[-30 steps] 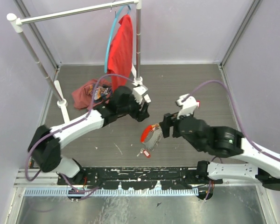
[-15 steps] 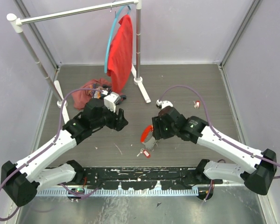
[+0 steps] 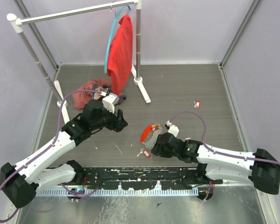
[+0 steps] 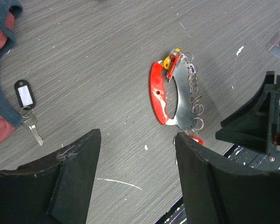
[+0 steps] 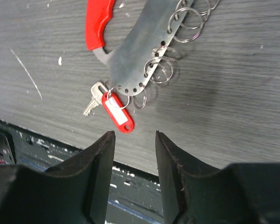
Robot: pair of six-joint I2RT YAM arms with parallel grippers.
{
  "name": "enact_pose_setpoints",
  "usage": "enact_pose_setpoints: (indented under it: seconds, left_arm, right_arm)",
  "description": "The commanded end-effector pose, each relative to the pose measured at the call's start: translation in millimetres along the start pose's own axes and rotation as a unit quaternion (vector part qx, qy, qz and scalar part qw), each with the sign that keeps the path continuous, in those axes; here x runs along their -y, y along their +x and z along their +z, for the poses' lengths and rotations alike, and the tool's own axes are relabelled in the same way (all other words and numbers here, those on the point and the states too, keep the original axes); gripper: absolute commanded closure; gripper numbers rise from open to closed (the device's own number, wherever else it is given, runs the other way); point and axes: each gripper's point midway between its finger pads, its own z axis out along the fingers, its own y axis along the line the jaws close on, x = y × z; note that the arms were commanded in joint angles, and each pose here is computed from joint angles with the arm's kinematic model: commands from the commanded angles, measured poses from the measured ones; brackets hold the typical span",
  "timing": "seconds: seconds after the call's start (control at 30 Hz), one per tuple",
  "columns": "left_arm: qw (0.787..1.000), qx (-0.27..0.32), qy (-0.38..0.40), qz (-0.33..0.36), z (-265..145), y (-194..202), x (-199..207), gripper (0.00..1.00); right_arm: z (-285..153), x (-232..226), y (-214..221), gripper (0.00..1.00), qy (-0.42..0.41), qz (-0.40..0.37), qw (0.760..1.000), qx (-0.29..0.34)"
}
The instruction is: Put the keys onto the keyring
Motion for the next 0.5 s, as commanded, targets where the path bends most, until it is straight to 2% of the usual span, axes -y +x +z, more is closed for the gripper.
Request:
enact_pose_setpoints:
  seconds: [0.0, 0.47]
  left_arm:
    - [1.000, 0.006, 0.013, -0.003, 0, -3, 4, 0.29]
    - [1.000, 0.000, 0.011, 0.007, -2, 1, 3, 0.29]
  right_arm:
    - [10, -21, -25, 0.55, -0.032, 0.080, 0.994, 0.067]
    - [33, -6, -18, 0.64, 0.012, 0.078, 0.995, 0.063]
